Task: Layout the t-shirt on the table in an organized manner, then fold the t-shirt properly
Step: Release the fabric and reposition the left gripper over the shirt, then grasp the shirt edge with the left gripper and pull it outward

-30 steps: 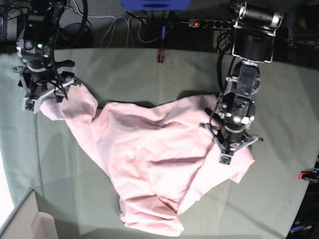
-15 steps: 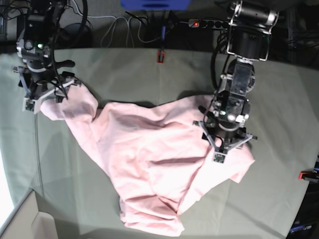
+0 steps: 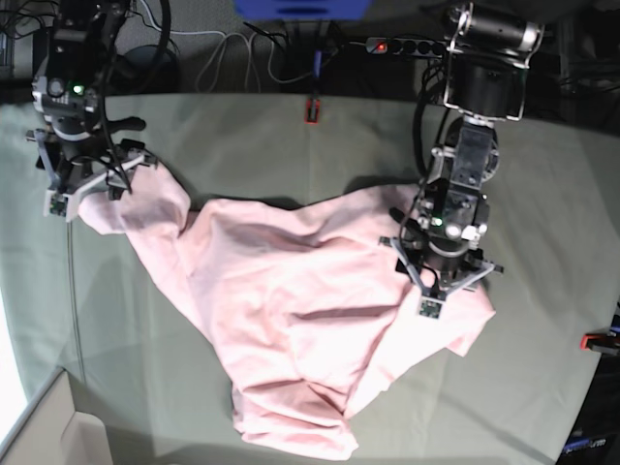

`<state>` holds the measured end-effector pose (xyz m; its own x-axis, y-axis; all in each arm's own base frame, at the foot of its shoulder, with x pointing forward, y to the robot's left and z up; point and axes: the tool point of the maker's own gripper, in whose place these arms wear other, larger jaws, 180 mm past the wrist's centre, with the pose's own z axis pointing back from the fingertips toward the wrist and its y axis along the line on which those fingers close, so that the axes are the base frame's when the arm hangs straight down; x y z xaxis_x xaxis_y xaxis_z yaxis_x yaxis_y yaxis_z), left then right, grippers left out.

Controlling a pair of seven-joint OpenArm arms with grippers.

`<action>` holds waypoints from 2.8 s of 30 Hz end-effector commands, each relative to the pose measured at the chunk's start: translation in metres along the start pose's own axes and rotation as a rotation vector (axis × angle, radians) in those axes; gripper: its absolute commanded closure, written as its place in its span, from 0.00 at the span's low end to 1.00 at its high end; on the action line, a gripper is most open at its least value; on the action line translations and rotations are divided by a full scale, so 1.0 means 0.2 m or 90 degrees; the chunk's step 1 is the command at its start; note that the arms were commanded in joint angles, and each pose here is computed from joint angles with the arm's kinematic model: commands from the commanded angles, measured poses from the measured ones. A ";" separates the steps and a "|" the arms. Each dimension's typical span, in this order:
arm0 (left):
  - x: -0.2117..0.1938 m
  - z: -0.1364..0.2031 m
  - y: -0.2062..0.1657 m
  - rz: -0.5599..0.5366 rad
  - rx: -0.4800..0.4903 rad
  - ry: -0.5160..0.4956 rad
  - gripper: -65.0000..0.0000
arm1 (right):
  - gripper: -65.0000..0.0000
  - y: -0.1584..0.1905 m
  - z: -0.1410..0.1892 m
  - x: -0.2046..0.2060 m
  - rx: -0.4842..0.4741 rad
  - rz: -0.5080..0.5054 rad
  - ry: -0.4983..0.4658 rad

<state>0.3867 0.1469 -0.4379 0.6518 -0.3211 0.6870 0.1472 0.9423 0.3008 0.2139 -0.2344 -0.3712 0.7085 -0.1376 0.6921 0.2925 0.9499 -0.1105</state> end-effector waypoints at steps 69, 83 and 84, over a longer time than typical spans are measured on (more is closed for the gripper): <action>0.50 -0.02 0.47 0.062 0.103 -0.118 1.00 | 0.38 0.21 0.00 0.05 0.067 0.030 -0.023; 1.37 -0.06 0.70 0.082 0.119 -0.275 0.95 | 0.38 0.21 0.01 0.05 0.068 0.034 -0.023; 1.40 -0.10 0.69 0.083 0.110 -0.271 0.91 | 0.38 0.20 0.01 0.05 0.066 0.034 -0.023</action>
<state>0.5909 0.1861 -0.2569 0.3695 -0.2399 0.8977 -0.0351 0.9618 0.2715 0.2257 -0.1949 -0.3777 0.7240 -0.0886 0.6840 0.1874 0.9797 -0.0715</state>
